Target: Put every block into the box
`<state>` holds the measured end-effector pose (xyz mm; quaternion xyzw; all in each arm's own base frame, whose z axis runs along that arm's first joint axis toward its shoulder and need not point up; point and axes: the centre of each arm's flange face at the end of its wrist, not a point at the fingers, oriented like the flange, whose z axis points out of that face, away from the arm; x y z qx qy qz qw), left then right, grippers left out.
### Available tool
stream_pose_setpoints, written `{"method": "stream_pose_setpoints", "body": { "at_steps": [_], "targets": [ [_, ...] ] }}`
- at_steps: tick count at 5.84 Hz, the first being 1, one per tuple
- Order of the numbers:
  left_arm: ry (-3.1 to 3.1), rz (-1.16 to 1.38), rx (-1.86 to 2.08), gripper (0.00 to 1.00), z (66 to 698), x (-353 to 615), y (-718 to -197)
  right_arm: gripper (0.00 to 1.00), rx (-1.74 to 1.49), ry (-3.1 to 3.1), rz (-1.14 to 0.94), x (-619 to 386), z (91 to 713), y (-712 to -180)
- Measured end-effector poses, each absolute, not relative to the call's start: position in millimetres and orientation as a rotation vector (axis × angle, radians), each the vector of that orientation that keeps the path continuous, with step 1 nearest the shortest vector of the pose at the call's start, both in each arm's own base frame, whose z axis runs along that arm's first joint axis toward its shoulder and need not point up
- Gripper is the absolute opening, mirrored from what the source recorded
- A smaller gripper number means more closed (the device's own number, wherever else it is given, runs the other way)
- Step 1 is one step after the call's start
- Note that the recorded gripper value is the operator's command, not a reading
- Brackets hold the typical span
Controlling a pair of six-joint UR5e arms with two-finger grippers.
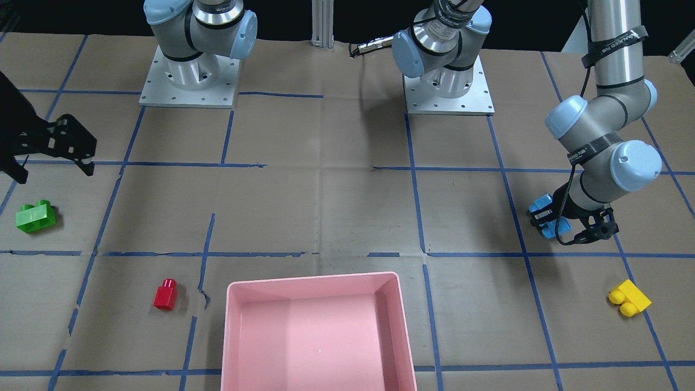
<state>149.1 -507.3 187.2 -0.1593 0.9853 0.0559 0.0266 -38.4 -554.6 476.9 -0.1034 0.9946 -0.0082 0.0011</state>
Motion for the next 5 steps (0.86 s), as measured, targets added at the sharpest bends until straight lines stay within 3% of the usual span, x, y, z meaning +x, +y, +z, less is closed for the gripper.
{"method": "stream_pose_setpoints", "body": {
  "at_steps": [3,5],
  "targets": [
    [3.102,-0.003,-0.201,0.0,311.5,43.9,-610.2,1.0,-0.602,3.098,-0.038,-216.5,435.9,-550.6],
    [3.208,-0.252,0.082,0.0,381.9,-76.6,-659.3,1.0,-0.605,3.054,0.018,-266.4,388.0,-548.3]
  ]
}}
